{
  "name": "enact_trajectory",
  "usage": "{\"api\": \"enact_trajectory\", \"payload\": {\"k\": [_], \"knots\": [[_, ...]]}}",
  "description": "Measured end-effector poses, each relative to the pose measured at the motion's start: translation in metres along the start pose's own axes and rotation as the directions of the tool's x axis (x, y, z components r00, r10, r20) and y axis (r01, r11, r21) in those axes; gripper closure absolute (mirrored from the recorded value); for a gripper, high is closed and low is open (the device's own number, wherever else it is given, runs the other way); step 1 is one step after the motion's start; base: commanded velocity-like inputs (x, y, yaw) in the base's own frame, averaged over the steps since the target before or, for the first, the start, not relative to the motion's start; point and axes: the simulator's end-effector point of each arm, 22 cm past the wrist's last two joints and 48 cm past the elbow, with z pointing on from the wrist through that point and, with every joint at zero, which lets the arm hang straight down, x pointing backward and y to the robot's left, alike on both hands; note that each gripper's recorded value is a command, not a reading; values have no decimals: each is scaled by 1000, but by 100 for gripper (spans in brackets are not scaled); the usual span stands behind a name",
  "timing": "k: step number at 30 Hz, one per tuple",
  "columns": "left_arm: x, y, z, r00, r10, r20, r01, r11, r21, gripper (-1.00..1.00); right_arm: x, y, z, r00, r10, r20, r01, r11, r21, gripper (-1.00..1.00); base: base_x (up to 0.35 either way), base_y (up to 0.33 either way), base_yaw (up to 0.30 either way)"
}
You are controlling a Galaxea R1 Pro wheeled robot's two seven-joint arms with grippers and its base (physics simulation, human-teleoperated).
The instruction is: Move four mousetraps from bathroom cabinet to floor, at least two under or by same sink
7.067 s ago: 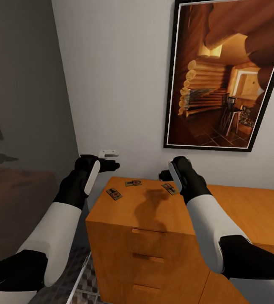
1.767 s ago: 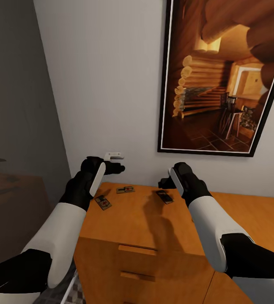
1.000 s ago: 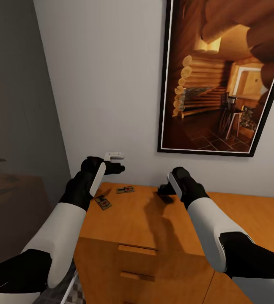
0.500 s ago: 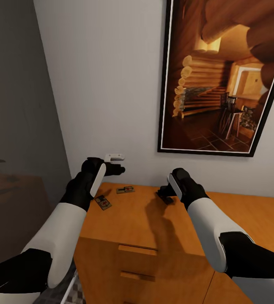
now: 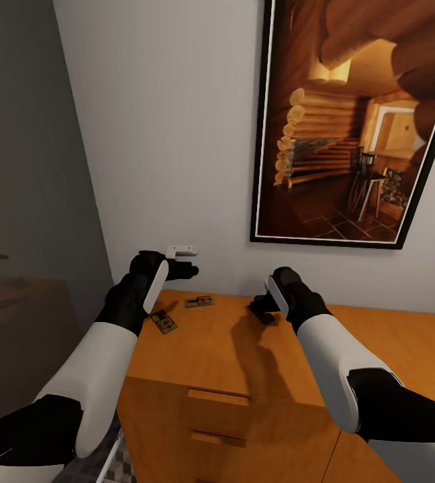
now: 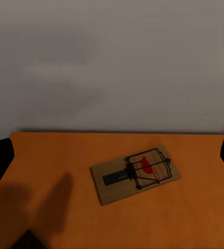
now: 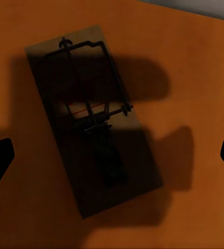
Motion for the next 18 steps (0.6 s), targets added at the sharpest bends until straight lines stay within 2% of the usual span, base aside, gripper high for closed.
{"api": "enact_trajectory", "payload": {"k": [18], "knots": [[0, 0, 0, 1000, 0, -1, 0, 1000, 0, -100, -1, 3, -1, 1000, -2, 4, 2, 1000, -3, -100, 0, 0, 0]]}}
